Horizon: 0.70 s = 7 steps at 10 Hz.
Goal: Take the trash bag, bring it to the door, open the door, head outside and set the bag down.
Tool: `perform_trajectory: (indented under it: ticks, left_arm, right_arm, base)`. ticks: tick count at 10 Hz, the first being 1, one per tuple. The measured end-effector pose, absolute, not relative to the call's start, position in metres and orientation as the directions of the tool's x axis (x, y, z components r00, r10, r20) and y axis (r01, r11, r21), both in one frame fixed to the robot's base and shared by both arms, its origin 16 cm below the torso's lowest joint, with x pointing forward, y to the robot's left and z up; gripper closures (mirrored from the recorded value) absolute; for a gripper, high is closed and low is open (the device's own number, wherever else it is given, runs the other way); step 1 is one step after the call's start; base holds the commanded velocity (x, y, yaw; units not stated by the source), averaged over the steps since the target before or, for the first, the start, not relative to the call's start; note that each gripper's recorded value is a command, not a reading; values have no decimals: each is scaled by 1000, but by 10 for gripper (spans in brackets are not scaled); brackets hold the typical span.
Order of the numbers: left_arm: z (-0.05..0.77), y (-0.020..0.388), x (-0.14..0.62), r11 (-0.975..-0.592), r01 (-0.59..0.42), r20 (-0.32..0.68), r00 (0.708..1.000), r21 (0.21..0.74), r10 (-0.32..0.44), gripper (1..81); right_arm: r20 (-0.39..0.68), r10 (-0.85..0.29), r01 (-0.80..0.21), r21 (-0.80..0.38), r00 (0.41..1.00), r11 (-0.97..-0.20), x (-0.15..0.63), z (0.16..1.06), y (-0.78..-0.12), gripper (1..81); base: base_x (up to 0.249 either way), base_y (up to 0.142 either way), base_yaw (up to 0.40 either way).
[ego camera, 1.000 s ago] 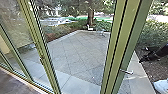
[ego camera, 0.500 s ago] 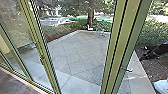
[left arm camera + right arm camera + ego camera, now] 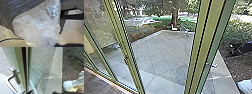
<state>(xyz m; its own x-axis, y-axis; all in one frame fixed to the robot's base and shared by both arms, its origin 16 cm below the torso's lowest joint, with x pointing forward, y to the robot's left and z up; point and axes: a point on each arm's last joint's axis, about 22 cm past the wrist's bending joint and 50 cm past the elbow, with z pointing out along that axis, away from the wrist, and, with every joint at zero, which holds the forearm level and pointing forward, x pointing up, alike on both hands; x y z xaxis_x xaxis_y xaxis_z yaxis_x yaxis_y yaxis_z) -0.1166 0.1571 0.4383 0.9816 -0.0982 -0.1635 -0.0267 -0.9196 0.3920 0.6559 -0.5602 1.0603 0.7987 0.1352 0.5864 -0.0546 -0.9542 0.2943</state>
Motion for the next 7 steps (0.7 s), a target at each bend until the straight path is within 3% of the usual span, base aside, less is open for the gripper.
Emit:
perform_trajectory:
  ticks: [3, 5, 7]
  left_arm:
    - [438, 156, -116, -919, -24, -165, 982, 393, -96, 811]
    - [439, 155, -116, -919, -23, -165, 982, 394, -95, 811]
    - [439, 155, -116, -919, -23, -164, 982, 394, -95, 811]
  right_arm:
    - [652, 259, -90, 451, 713, -888, 662, 1098, -619, 10]
    - [643, 279, -147, 526, 713, -837, 645, 1108, -667, 10]
    - [616, 316, -138, 575, 721, -806, 638, 1099, -680, 10]
  base:
    - [0, 0, 0]
    - [0, 0, 0]
    - [0, 0, 0]
